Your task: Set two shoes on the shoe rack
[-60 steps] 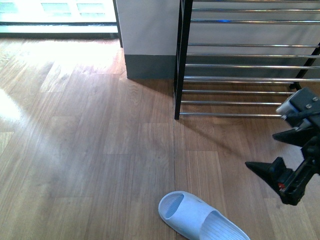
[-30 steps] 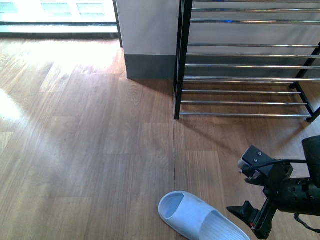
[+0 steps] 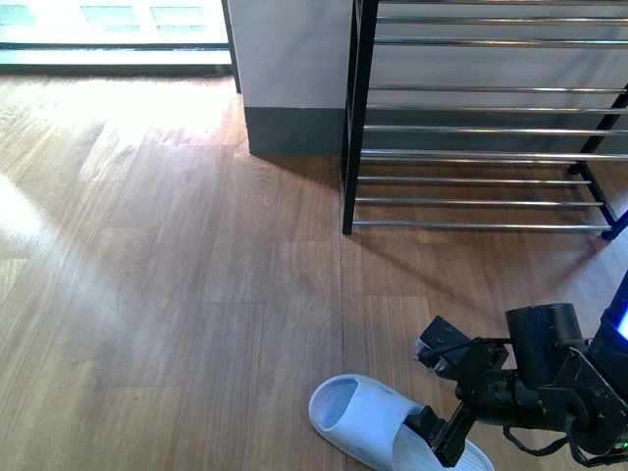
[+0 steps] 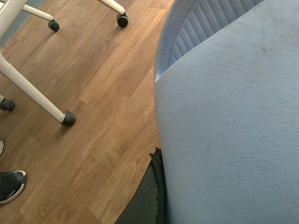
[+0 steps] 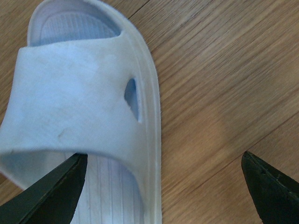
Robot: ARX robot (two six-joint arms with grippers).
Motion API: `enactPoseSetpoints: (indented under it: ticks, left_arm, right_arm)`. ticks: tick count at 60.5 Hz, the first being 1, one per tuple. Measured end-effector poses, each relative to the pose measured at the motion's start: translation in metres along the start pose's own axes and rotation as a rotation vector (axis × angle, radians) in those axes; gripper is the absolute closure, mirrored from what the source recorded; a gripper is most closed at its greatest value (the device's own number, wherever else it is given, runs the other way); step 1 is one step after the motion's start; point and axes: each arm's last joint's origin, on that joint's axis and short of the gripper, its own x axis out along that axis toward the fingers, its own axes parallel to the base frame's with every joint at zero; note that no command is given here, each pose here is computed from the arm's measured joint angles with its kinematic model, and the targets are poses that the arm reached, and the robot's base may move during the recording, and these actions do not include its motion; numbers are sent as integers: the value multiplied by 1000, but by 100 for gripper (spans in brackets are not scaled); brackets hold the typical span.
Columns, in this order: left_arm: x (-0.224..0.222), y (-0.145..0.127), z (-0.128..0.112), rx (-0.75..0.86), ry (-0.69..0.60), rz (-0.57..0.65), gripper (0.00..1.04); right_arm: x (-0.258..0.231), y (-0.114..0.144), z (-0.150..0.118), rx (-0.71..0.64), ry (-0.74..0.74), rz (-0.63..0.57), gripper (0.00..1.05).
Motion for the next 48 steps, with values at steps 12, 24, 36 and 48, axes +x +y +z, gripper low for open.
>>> enactPoseSetpoints:
  ticks: [12, 24, 36, 48]
  left_arm:
    - [0, 0, 0, 0, 0, 0, 103]
    - [0, 0, 0, 0, 0, 0, 103]
    - [0, 0, 0, 0, 0, 0, 103]
    - [0, 0, 0, 0, 0, 0, 103]
  right_arm:
    - [5, 3, -3, 48, 8, 8, 12]
    - [6, 3, -3, 87, 2, 5, 48]
    - [5, 5, -4, 114, 0, 3, 77]
    - [6, 5, -5, 134, -3, -9, 102]
